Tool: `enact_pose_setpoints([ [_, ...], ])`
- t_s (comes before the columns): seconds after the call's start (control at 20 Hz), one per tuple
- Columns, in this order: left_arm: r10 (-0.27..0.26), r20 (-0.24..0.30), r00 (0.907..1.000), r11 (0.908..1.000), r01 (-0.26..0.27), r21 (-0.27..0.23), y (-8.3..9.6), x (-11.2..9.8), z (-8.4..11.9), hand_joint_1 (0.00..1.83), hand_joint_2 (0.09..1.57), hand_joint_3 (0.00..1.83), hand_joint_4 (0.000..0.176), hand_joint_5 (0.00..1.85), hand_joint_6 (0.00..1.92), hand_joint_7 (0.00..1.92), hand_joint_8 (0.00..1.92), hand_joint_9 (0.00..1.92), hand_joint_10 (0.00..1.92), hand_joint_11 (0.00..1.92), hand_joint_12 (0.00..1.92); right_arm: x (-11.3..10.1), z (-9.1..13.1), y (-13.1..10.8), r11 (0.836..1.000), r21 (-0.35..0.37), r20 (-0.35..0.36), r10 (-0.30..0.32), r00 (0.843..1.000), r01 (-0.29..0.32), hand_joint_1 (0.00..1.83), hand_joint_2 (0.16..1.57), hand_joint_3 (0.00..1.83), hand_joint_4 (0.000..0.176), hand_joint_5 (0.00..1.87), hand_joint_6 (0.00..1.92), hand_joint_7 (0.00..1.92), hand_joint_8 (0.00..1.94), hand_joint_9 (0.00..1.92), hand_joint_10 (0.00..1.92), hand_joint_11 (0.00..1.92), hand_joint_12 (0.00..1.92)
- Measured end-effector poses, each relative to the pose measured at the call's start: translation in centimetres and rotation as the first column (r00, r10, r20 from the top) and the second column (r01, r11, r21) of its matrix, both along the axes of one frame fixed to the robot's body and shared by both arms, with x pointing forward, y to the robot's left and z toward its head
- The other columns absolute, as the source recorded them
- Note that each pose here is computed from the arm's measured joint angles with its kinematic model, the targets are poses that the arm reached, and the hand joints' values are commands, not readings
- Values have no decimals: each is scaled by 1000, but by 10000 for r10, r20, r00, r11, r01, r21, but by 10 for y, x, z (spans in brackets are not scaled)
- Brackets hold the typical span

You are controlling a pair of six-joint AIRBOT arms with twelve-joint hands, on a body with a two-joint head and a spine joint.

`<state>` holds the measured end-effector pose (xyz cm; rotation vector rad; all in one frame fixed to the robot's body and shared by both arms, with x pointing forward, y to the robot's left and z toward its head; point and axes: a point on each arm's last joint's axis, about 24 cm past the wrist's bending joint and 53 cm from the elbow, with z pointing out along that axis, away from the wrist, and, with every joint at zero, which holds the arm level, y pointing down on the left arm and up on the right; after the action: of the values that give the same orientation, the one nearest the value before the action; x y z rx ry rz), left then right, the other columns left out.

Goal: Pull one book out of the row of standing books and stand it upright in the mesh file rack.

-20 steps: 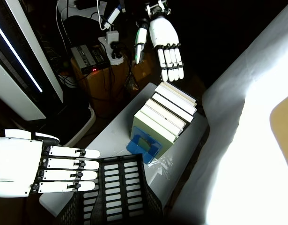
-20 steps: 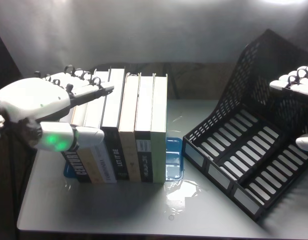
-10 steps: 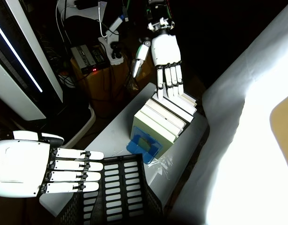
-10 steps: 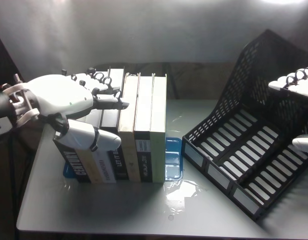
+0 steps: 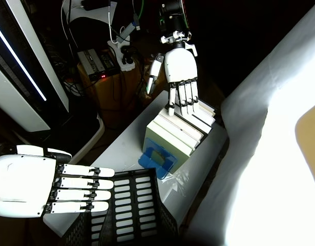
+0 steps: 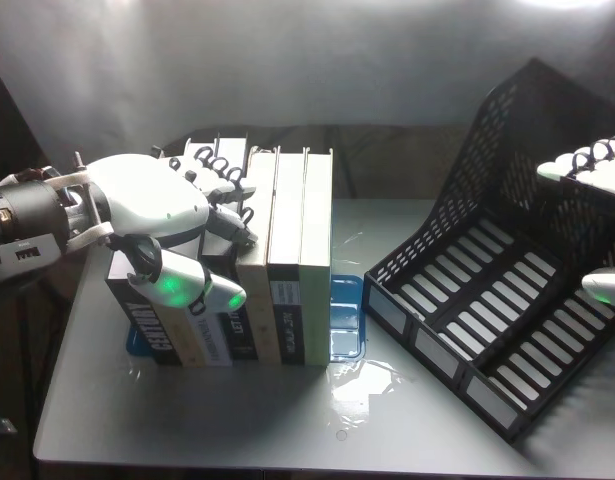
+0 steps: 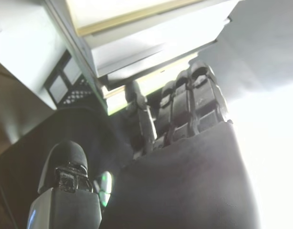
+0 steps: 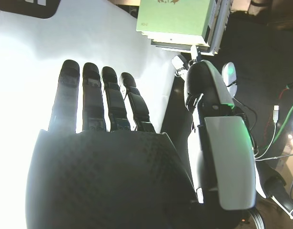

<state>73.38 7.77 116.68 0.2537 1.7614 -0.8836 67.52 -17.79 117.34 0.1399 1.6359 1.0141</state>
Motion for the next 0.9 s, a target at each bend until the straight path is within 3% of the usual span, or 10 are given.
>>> enact_pose_setpoints([
  [0.05,-76,91,9999,9997,74,212,-1,-1,-2,23,1171,0,84,497,11,0,0,0,0,0,0,0,0,0,10000,13,-7,-7,10000,7,427,1286,1,0,0,0,0,0,0,0,0,0],
  [0.15,-282,265,9993,9983,268,521,-7,-5,-1,0,1129,0,107,510,15,0,0,0,0,0,0,0,0,0,10000,60,-12,-14,10000,14,415,1285,0,0,0,0,0,0,0,0,0,0],
  [0.2,-392,331,9987,9972,370,646,-10,-7,-2,0,1125,0,109,539,27,0,0,0,0,0,0,0,0,0,10000,80,-24,-25,10000,26,416,1285,0,0,0,0,0,0,0,0,0,0],
  [0.25,-578,440,9974,9941,534,942,-13,-12,-4,23,1153,0,99,560,34,0,0,0,0,0,0,0,-2,-1,9999,121,-59,-70,10000,71,423,1284,0,0,0,0,0,0,0,0,0,0],
  [0.35,-849,606,9945,9872,757,1400,-14,-20,-6,21,1194,11,87,550,25,0,0,0,0,0,0,0,-4,-3,9999,121,-131,-111,9999,112,405,1282,0,0,0,0,0,0,0,0,0,0],
  [0.4,-970,679,9930,9839,854,1568,-15,-24,-7,12,1202,13,92,533,15,0,0,0,0,0,0,0,-4,-3,9998,141,-142,-128,9998,130,401,1281,0,0,0,0,0,0,0,0,0,0],
  [0.5,-1454,1013,9842,9671,1198,2243,-18,-36,-9,79,1193,5,88,557,20,0,0,0,0,0,0,0,-4,-4,9997,193,-108,-156,9998,158,404,1287,1,0,0,0,0,0,0,0,0,0],
  [0.75,-2035,1216,9715,9501,1659,2643,-20,-54,-12,10,1183,0,113,536,4,0,0,0,0,0,0,-1,-5,-5,9994,285,-176,-213,9996,218,430,1289,1,0,0,0,0,0,0,0,0,0],
  [0.85,-2324,1173,9655,9445,1952,2642,-22,-65,-15,51,1177,0,63,588,23,0,0,0,0,0,0,-1,-5,-5,9991,335,-200,-240,9995,247,452,1291,1,0,0,0,0,0,0,0,0,0],
  [0.9,-2442,1149,9629,9421,2075,2634,-22,-70,-17,51,1167,0,62,590,23,0,0,0,0,0,0,-2,-7,-7,9991,329,-215,-255,9994,262,456,1291,1,0,0,0,0,0,0,0,0,0],
])
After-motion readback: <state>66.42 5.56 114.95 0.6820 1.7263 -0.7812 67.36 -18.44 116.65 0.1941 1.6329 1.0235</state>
